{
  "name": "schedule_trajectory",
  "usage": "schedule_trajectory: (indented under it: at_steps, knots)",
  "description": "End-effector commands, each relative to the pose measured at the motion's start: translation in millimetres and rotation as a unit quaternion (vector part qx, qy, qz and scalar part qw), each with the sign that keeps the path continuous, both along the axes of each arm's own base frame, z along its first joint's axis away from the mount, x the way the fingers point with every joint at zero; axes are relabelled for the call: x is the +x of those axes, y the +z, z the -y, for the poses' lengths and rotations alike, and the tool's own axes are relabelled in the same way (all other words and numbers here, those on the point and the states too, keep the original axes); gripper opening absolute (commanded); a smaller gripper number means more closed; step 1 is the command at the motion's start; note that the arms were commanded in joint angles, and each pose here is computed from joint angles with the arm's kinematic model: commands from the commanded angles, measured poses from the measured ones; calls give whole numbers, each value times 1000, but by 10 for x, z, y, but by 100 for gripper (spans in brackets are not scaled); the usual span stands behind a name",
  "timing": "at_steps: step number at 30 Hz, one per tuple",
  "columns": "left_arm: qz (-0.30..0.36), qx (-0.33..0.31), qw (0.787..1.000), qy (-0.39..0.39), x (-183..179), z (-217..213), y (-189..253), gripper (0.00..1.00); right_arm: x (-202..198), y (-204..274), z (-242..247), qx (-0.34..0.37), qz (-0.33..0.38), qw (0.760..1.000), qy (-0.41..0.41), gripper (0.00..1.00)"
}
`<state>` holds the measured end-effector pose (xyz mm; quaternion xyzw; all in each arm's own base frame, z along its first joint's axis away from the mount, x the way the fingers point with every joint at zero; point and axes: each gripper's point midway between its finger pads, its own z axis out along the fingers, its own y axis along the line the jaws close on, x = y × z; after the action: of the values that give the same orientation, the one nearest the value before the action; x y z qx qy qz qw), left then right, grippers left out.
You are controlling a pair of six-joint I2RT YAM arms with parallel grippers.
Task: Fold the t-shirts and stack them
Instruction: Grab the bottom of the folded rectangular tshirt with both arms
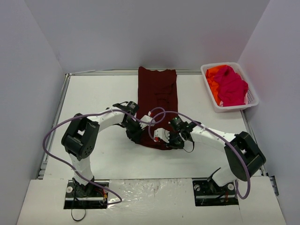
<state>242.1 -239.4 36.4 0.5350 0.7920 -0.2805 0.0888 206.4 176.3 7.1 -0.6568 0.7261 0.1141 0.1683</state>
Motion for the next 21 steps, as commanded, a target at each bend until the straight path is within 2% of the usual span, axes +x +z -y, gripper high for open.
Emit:
schedule_trajectory:
  at_steps: [1,4,10,21]
  knots:
    - [18,-22,1000,-2,26,35,259,2,-135,179,106,-15,-20,1000,-5,0]
    - [23,-33,999,-17,-8,34,371,2,-153,316,93,-9,-24,1000,-3,0]
    - [28,-86,993,-80,-300,15,632,2,-250,612,18,16,-48,999,11,0]
    - [-21,-116,979,-165,-830,-178,894,2,-434,873,27,29,-77,995,48,0]
